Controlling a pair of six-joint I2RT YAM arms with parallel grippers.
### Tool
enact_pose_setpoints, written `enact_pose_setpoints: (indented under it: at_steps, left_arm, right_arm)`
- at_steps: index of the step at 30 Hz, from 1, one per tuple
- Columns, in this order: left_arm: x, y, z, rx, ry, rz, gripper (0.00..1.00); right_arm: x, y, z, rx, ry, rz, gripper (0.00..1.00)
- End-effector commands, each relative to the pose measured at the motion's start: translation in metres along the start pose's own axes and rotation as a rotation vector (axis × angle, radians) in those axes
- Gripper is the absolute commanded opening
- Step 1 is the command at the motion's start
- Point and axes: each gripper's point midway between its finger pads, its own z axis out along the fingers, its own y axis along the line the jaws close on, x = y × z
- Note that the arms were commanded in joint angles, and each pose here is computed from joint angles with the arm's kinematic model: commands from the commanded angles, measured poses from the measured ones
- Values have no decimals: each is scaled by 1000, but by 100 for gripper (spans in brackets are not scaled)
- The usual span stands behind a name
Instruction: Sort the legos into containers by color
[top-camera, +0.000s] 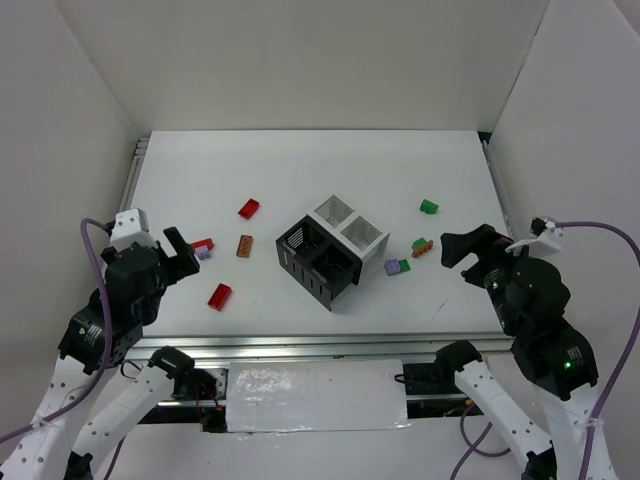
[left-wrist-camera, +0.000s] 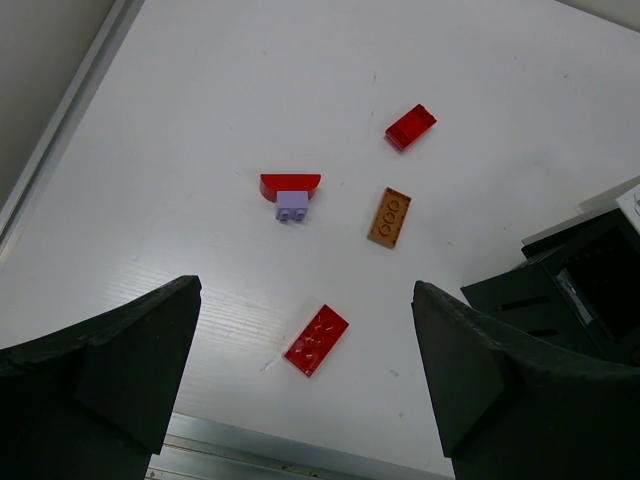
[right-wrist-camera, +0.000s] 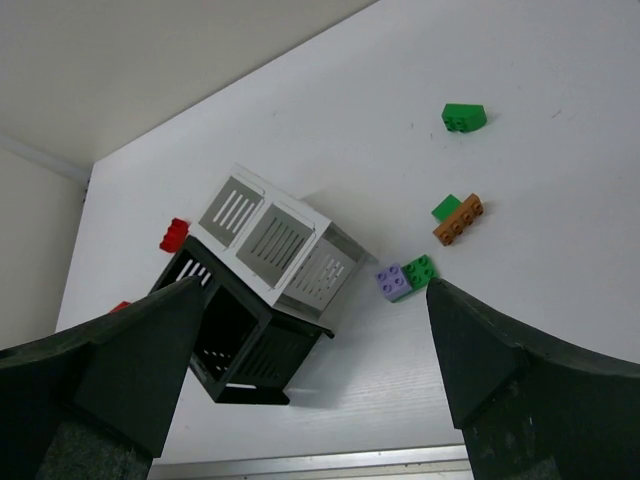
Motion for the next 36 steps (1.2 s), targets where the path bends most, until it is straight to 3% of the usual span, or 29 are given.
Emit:
enact_pose_setpoints:
  at_steps: [1,6,10,13,15,19,21,25,26,27,30,35,36]
  left_arm:
    - [-16,-8,0,28,-47,-21,99]
    - [-16,-9,-1,41,-52,-22,99]
    - [-14,-15,0,75,-43,-8,99]
    - [-13,-17,1,82,-36,-3,100]
    - [-12,-19,1,89,-33,0,99]
    - [-11,-23,2,111,-27,4,100]
    - [-10,-24,2,118,-23,6,99]
    - [-9,-25,1,123,-24,5,100]
    - [-10,-24,0,122,-27,0,99]
    - [-9,-24,1,122,-24,2,100]
    - [-9,-25,1,124,-21,6,100]
    - [-6,-25,4,110,-7,14,99]
    - [-5,-25,5,108,-6,14,99]
  right_arm:
    - [1,-2,5,18,-7,16,100]
    - [15,14,18,-36,54,53,100]
    - [53,23,57,14,221,87,100]
    - [60,22,91,103,237,98,100]
    - [40,19,108,184,166,91,100]
    - [28,-15,168,425,139,44,100]
    - [16,-23,194,448,142,33,100]
    - [46,-76,263,597,342,-21,100]
    - [30,-75,275,608,326,-19,100]
    - [51,-93,292,671,384,-48,100]
    - [72,-108,313,694,482,-65,100]
    - [86,-119,337,670,513,-62,97]
    - [87,-139,340,703,523,-48,97]
